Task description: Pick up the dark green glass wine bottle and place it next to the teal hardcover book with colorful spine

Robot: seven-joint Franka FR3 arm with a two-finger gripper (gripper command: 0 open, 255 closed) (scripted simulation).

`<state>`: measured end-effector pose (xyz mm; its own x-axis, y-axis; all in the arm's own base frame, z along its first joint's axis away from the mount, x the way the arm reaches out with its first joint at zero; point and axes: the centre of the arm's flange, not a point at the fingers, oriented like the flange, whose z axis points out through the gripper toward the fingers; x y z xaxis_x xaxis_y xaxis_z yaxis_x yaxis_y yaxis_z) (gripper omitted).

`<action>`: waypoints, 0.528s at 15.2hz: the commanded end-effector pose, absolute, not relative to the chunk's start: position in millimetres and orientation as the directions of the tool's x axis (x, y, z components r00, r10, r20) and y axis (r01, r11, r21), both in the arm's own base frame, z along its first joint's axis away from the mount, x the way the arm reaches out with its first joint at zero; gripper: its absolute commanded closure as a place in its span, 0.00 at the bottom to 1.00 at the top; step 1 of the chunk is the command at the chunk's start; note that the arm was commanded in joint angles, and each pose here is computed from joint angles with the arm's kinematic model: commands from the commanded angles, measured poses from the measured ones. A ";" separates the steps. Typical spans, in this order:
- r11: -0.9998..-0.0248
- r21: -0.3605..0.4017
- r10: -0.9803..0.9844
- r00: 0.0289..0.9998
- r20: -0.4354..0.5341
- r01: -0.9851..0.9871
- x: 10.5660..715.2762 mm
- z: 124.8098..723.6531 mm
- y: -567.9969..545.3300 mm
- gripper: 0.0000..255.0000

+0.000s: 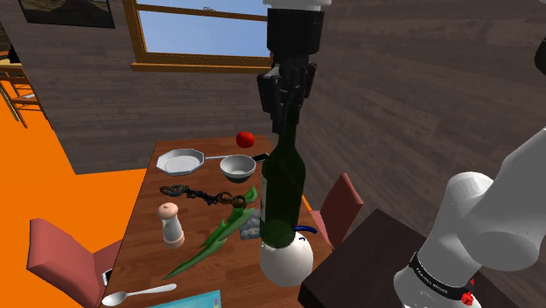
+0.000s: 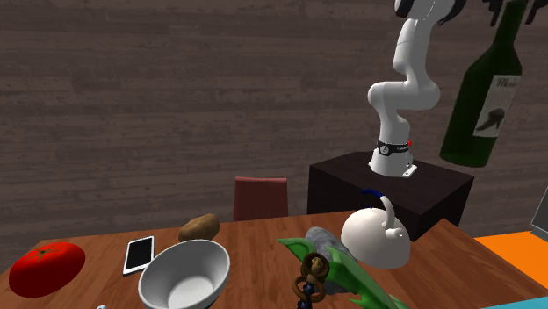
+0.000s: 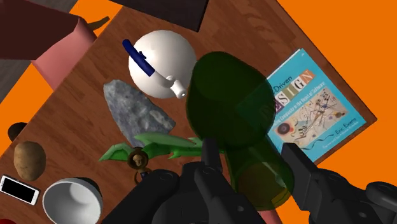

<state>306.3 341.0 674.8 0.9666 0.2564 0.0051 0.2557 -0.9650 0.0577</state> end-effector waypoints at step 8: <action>-0.965 0.058 0.255 0.967 0.005 0.254 221.0 724.6 409.0 1.00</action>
